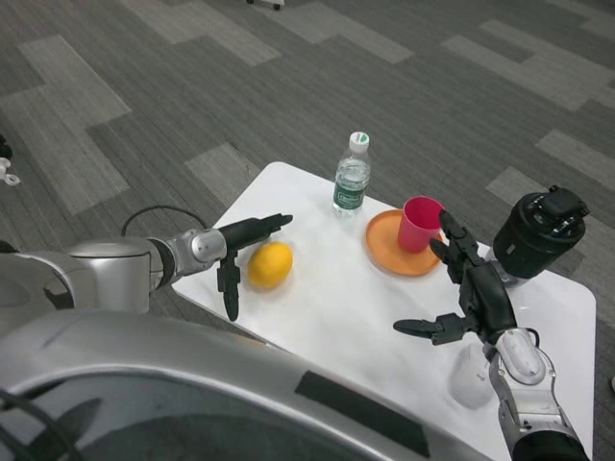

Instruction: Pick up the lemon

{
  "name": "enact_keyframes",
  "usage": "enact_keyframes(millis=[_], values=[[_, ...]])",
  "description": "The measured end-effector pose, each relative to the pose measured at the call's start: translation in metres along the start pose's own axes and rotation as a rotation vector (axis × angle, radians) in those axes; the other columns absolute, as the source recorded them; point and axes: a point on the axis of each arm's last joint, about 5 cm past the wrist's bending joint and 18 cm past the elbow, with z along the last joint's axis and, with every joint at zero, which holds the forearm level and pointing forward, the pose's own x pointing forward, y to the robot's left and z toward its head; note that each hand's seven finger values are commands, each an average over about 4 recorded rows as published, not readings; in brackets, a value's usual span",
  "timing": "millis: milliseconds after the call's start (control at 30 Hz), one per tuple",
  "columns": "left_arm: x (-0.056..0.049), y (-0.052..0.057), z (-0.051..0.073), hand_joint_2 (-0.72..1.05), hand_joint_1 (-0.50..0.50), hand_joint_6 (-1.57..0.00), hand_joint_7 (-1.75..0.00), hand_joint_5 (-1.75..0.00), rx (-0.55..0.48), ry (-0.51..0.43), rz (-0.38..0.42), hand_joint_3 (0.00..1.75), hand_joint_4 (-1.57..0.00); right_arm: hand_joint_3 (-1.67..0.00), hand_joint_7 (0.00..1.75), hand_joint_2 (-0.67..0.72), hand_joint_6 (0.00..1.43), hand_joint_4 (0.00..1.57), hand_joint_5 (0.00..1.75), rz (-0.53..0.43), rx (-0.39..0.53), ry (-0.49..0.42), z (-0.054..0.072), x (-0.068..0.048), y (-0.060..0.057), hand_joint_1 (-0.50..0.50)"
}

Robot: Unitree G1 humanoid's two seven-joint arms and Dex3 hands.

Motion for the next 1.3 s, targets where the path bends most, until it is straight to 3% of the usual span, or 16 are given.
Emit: enact_keyframes(millis=[200, 467, 567, 1067, 1300], values=[[0.0013, -0.0026, 0.0014, -0.37, 0.5, 0.0, 0.0, 0.0, 0.03, 0.007, 0.009, 0.09, 0.0, -0.4, 0.0, 0.01, 0.0, 0.0, 0.48, 0.001, 0.0, 0.0, 0.0, 0.0, 0.0001, -0.04], [0.0027, -0.006, 0.0031, 0.8, 0.5, 0.0, 0.0, 0.0, 0.045, 0.009, 0.017, 0.09, 0.0, -0.4, 0.0, 0.03, 0.0, 0.0, 0.48, 0.001, 0.0, 0.0, 0.0, 0.0, 0.0002, -0.04], [0.0029, -0.0063, 0.0034, 0.96, 0.5, 0.0, 0.0, 0.0, 0.044, 0.011, 0.02, 0.09, 0.0, -0.4, 0.0, 0.03, 0.0, 0.0, 0.48, 0.001, 0.0, 0.0, 0.0, 0.0, 0.0002, -0.04], [0.004, -0.0063, 0.0042, 1.05, 0.5, 0.0, 0.0, 0.0, 0.029, 0.029, 0.026, 0.02, 0.0, -0.4, 0.0, 0.01, 0.0, 0.0, 0.48, 0.002, 0.0, 0.0, 0.0, 0.0, 0.0002, -0.04], [0.0043, -0.0068, 0.0042, 1.05, 0.5, 0.0, 0.0, 0.0, 0.058, 0.038, 0.008, 0.09, -0.02, -0.4, 0.0, 0.01, 0.0, 0.0, 0.48, 0.002, 0.0, 0.0, 0.0, 0.0, 0.0002, -0.04]])
